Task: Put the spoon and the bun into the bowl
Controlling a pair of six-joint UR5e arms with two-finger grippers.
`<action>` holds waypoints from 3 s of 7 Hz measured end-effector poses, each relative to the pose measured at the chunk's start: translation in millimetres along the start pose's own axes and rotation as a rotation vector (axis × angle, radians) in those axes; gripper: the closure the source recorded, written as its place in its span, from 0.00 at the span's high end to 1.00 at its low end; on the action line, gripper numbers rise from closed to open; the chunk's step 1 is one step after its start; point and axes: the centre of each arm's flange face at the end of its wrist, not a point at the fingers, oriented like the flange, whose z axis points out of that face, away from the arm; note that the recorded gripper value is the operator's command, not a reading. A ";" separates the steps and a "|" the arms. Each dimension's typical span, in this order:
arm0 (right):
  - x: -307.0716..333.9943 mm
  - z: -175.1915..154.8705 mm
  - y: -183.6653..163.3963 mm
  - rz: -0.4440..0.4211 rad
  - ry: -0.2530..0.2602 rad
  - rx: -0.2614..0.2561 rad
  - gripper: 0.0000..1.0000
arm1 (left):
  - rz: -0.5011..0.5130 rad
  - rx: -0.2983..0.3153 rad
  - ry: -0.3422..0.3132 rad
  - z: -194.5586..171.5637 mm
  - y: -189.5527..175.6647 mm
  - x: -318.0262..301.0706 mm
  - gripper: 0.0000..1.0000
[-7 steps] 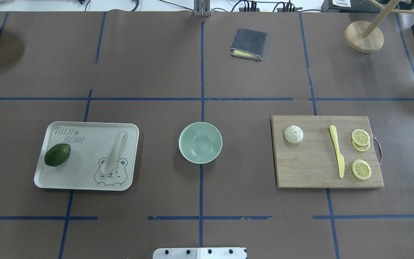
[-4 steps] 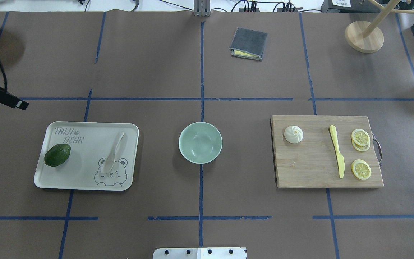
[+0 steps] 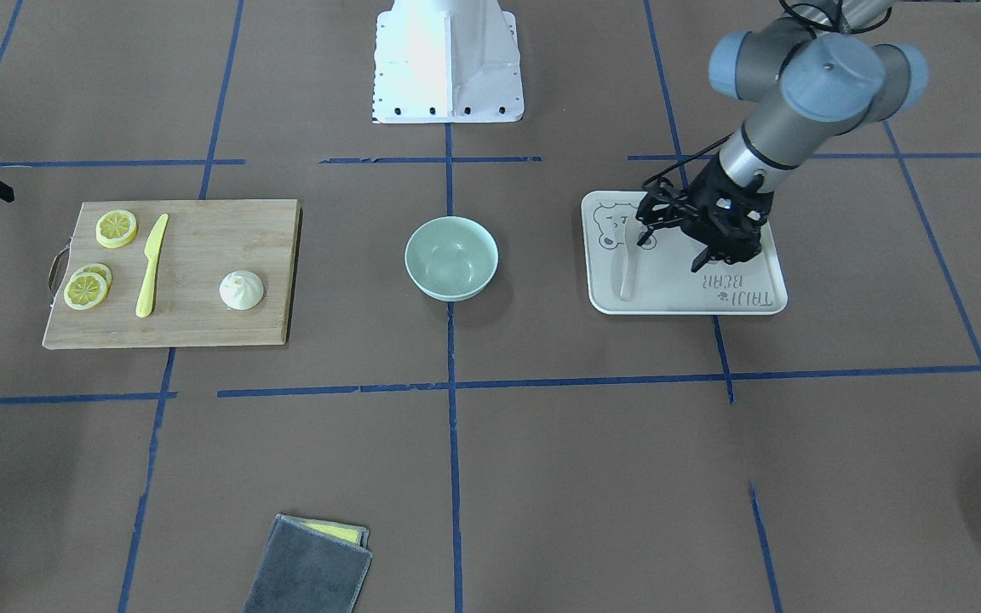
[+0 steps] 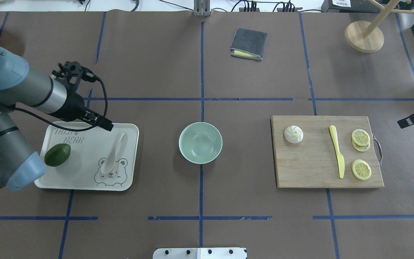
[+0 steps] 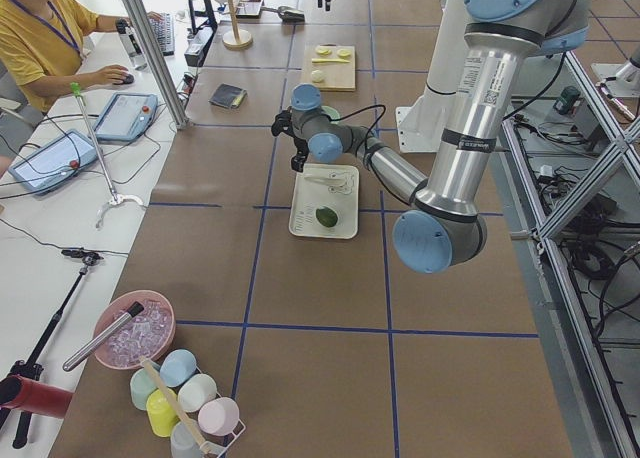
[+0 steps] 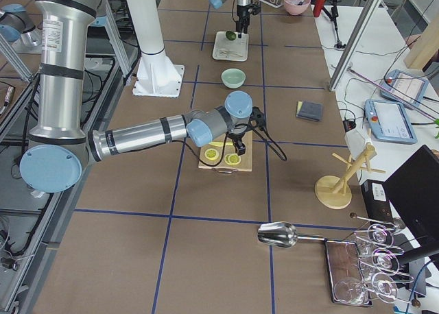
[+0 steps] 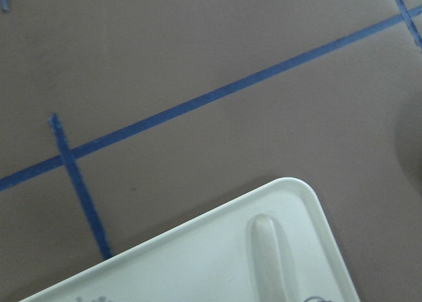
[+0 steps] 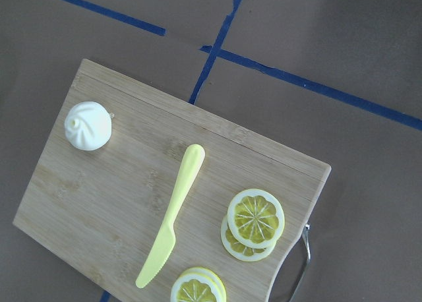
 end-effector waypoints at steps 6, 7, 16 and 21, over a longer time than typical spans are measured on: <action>-33.5 25.4 -10.4 0.099 -0.011 -0.028 1.00 | -0.012 -0.075 -0.089 80.7 26.5 19.6 0.19; -35.0 28.6 -10.1 0.109 -0.013 -0.034 1.00 | -0.018 -0.093 -0.087 88.7 33.3 27.6 0.00; -39.6 42.7 -14.3 0.126 -0.018 -0.058 1.00 | -0.095 -0.018 -0.057 49.2 -17.4 62.7 0.00; -99.1 74.9 -47.9 0.229 0.008 -0.048 1.00 | -0.303 0.222 0.192 15.5 -91.1 198.2 0.00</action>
